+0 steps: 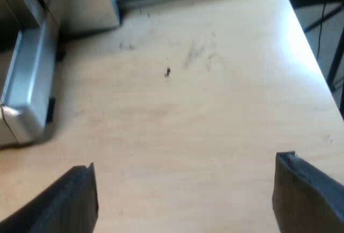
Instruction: Place mug into machine
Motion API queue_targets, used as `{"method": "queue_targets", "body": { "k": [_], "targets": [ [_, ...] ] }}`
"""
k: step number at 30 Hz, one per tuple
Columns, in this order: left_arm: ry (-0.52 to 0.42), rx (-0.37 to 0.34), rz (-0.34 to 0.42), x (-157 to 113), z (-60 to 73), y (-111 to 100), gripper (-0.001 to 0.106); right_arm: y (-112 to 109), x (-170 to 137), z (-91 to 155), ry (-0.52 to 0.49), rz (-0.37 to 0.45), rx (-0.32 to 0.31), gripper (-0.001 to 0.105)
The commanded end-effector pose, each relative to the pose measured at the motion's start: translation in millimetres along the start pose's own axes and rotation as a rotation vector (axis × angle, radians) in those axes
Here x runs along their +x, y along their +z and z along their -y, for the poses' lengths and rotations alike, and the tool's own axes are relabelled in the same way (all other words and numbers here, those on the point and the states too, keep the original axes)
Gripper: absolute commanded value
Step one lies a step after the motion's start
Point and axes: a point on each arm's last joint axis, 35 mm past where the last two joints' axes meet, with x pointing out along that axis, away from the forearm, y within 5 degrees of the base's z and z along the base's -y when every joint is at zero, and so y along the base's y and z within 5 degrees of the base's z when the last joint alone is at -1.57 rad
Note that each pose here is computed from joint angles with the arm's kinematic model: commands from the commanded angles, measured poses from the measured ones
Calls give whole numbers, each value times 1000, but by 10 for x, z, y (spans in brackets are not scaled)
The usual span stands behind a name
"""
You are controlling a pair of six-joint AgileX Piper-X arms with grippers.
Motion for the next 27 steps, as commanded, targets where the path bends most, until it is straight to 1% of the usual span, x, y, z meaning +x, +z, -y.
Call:
{"method": "queue_targets", "body": {
  "k": [1,10,15,27],
  "targets": [
    [-7,-12,3,37,11,17,78,-21,18,-4,7,-22,0,69],
    [-8,-13,8,50,12,17,78,-21,17,-4,7,-22,0,69],
    [-15,2,40,123,22,16,78,-21,17,-4,7,-22,0,69],
    [-15,1,40,123,22,17,78,-21,17,-4,7,-22,0,69]
  ]
}}
